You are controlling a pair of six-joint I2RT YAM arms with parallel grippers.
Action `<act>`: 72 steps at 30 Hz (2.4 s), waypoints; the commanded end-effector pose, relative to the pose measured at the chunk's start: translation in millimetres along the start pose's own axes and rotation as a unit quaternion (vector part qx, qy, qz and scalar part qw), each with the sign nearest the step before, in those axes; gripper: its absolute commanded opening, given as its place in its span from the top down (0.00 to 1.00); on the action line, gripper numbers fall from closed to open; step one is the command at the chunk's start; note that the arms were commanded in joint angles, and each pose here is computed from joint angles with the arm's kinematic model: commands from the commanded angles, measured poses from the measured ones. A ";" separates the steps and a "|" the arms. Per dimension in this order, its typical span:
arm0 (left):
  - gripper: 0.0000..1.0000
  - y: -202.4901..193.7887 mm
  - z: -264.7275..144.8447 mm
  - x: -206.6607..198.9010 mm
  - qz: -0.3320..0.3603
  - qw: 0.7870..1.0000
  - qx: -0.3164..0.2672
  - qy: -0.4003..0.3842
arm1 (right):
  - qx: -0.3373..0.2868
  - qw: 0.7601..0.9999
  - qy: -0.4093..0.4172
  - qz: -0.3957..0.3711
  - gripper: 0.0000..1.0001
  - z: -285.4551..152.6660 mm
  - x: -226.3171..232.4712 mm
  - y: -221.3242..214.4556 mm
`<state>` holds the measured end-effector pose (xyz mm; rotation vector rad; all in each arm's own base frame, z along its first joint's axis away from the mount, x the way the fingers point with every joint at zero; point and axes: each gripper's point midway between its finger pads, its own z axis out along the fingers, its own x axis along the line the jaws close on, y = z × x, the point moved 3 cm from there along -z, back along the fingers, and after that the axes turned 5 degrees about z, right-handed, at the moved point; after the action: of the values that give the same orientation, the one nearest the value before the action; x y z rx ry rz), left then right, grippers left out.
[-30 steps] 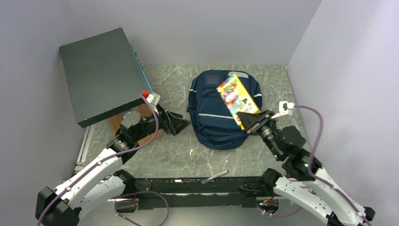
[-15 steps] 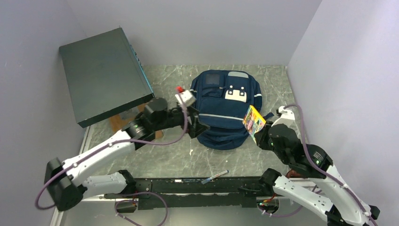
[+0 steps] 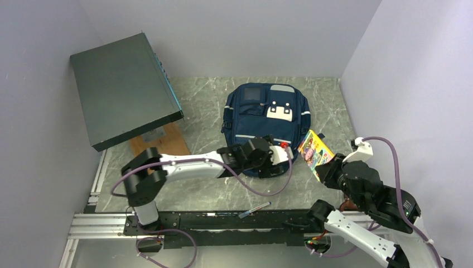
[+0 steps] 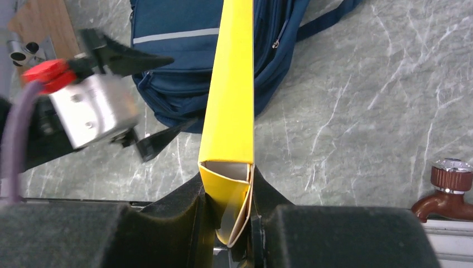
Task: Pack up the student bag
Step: Place the stationery in the student bag.
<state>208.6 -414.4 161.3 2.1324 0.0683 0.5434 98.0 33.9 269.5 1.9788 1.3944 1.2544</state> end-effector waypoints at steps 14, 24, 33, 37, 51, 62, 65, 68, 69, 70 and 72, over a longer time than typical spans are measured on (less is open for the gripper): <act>0.34 -11.5 63.5 46.3 0.076 0.984 0.085 0.138 | 0.012 0.997 0.071 0.034 0.89 -5.0 9.8 -12.4; 0.68 16.0 32.9 72.7 0.010 0.985 0.044 0.169 | 0.040 0.996 0.070 0.037 0.89 8.3 16.0 -26.9; 1.00 22.6 9.7 80.0 -0.133 0.989 -0.005 0.066 | 0.069 0.989 0.118 0.054 0.89 29.3 41.1 -46.4; 1.00 19.7 2.4 86.2 -0.178 0.982 -0.028 0.051 | 0.067 0.984 0.154 0.063 0.93 42.6 60.9 -49.1; 1.00 34.8 -21.6 94.5 -0.227 0.970 -0.082 0.027 | 0.113 0.959 0.222 0.134 1.00 105.2 89.0 -56.3; 1.00 41.0 -29.3 90.3 -0.226 0.969 -0.096 0.011 | 0.140 0.911 0.320 0.219 0.84 144.1 75.7 -36.6; 1.00 44.4 -29.2 87.0 -0.228 0.968 -0.102 -0.002 | 0.147 0.908 0.319 0.228 0.77 161.6 74.9 -28.8; 1.00 44.9 -29.6 87.2 -0.231 0.968 -0.103 -0.002 | 0.160 0.907 0.321 0.219 0.61 178.4 78.6 -20.9; 1.00 45.1 -30.0 87.5 -0.231 0.968 -0.104 -0.001 | 0.166 0.909 0.321 0.208 0.56 182.2 78.9 -20.0; 1.00 45.5 -30.0 88.4 -0.230 0.968 -0.104 0.001 | 0.171 0.914 0.312 0.194 0.50 185.4 76.9 -20.0; 1.00 46.4 -29.8 89.3 -0.229 0.968 -0.100 0.002 | 0.179 0.934 0.259 0.169 0.35 187.0 63.8 -25.8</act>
<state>280.5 -390.0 187.2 1.9844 0.5208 0.3039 236.3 137.0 154.4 2.5924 1.5176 1.8926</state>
